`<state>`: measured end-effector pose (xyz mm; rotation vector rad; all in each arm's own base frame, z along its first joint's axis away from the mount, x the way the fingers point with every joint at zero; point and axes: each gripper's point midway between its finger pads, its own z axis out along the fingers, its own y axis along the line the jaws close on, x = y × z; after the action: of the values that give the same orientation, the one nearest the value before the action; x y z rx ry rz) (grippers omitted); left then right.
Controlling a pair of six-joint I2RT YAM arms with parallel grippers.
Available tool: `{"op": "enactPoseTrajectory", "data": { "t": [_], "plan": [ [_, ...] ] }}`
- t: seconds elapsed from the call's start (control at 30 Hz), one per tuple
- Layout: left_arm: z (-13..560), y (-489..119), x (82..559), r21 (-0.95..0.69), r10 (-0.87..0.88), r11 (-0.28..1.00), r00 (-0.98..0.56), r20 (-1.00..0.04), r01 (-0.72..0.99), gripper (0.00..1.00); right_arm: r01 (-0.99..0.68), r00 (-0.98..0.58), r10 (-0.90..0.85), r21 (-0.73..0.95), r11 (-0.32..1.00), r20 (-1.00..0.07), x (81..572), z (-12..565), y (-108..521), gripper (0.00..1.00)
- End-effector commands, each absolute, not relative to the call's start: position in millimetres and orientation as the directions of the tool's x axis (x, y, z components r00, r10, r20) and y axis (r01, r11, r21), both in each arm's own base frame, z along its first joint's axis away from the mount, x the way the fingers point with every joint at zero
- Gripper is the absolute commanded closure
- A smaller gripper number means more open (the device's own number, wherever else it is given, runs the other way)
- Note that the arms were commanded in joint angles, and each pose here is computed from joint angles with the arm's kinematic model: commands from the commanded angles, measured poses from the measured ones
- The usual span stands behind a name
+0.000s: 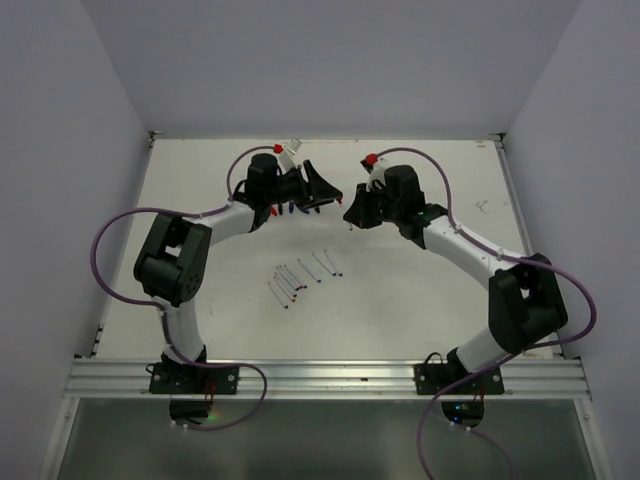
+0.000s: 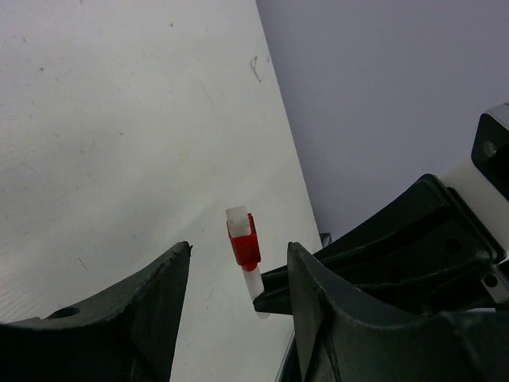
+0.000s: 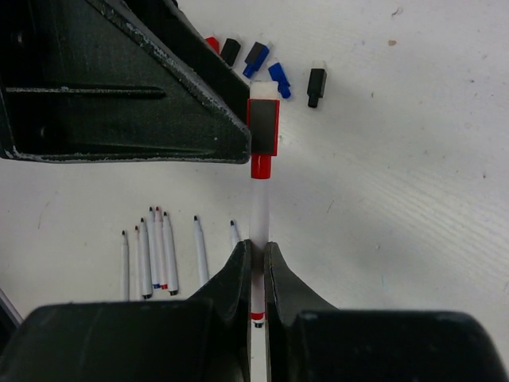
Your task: Open the pen caps
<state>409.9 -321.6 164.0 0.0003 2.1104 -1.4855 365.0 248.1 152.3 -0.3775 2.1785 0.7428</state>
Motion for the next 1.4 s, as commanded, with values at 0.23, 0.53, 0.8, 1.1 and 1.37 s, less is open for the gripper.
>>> {"op": "enactPoseTrajectory", "data": {
  "t": [0.23,0.53,0.8,1.1,1.37],
  "plan": [
    [192,-326,413,-0.893,-0.336,0.302,-0.839,-0.427,0.334,0.46,-0.531,-0.581,-0.046,0.336,0.778,-0.813,364,169,267,1.00],
    [192,-323,409,-0.896,-0.334,0.290,-0.842,-0.424,0.336,0.50,-0.492,-0.561,-0.015,0.319,0.810,-0.828,372,174,263,1.00],
    [191,-326,411,-0.897,-0.330,0.289,-0.845,-0.421,0.334,0.52,-0.493,-0.563,-0.016,0.320,0.809,-0.827,373,174,266,1.00],
    [189,-327,409,-0.899,-0.322,0.284,-0.850,-0.416,0.333,0.57,-0.506,-0.552,-0.006,0.329,0.797,-0.834,373,183,274,1.00],
    [187,-328,411,-0.902,-0.322,0.284,-0.854,-0.409,0.325,0.61,-0.522,-0.542,-0.009,0.328,0.787,-0.840,369,190,281,1.00]
  ]
}}
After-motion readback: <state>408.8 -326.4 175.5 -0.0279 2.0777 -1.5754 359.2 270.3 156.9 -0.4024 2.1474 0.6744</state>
